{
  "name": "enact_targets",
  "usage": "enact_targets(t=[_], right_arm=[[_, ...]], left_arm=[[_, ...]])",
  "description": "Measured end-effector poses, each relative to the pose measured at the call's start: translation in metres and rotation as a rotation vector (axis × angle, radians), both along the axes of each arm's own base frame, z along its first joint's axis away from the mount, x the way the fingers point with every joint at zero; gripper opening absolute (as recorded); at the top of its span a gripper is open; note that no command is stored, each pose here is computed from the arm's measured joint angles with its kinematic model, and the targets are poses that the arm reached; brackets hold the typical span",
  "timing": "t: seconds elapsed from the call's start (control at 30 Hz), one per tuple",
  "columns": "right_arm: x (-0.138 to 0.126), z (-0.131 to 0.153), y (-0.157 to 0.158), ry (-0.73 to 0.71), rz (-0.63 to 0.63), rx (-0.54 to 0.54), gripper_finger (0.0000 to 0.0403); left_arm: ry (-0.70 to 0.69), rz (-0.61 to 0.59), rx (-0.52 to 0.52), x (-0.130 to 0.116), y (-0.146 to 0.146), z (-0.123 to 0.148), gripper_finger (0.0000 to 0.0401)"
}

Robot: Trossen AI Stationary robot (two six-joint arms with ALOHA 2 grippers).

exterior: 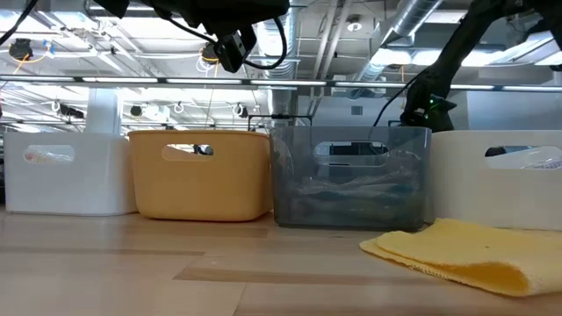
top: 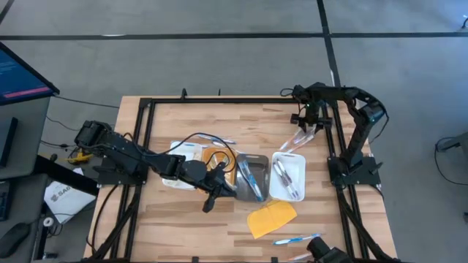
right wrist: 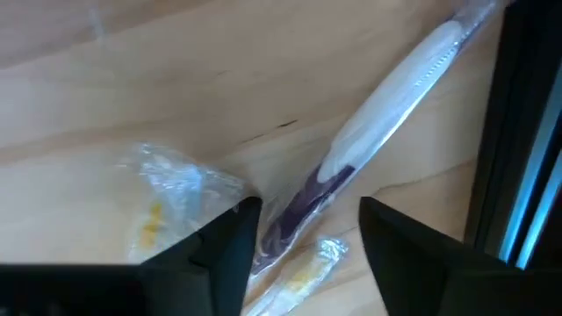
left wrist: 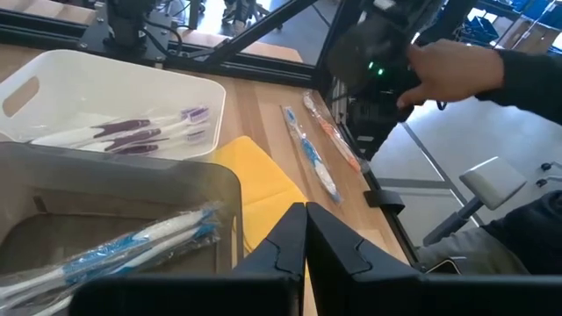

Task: Pick & Place Toothbrushes
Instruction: Put the purple toothbrush into the right white bin

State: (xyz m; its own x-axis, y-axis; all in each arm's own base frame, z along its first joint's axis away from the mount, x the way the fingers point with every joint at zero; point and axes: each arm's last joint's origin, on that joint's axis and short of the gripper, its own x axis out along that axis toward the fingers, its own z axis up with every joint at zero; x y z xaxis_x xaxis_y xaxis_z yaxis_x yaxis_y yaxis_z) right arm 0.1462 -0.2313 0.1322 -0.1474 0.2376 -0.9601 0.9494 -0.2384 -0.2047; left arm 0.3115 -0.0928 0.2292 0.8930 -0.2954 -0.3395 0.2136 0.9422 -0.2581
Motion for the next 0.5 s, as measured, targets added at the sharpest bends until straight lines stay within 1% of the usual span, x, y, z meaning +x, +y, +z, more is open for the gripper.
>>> enact_targets(t=[0.1,0.17,0.3,0.37,0.5], right_arm=[[0.002,0.011,-0.003,-0.046,0.015,-0.073,0.0138],[0.001,0.013,-0.001,-0.047,0.028,-0.069,0.0099],[0.001,0.009,0.001,-0.038,0.047,-0.049,0.0023],[0.001,0.007,0.002,-0.028,0.055,-0.032,0.0007],[0.001,0.007,0.002,-0.031,0.065,-0.03,0.0016]], left_arm=[[0.0,0.0,0.0,0.0,0.0,0.0,0.0001],[0.0,0.0,0.0,0.0,0.0,0.0,0.0001],[0.0,0.0,0.0,0.0,0.0,0.0,0.0001],[0.0,0.0,0.0,0.0,0.0,0.0,0.0001],[0.0,0.0,0.0,0.0,0.0,0.0,0.0001]])
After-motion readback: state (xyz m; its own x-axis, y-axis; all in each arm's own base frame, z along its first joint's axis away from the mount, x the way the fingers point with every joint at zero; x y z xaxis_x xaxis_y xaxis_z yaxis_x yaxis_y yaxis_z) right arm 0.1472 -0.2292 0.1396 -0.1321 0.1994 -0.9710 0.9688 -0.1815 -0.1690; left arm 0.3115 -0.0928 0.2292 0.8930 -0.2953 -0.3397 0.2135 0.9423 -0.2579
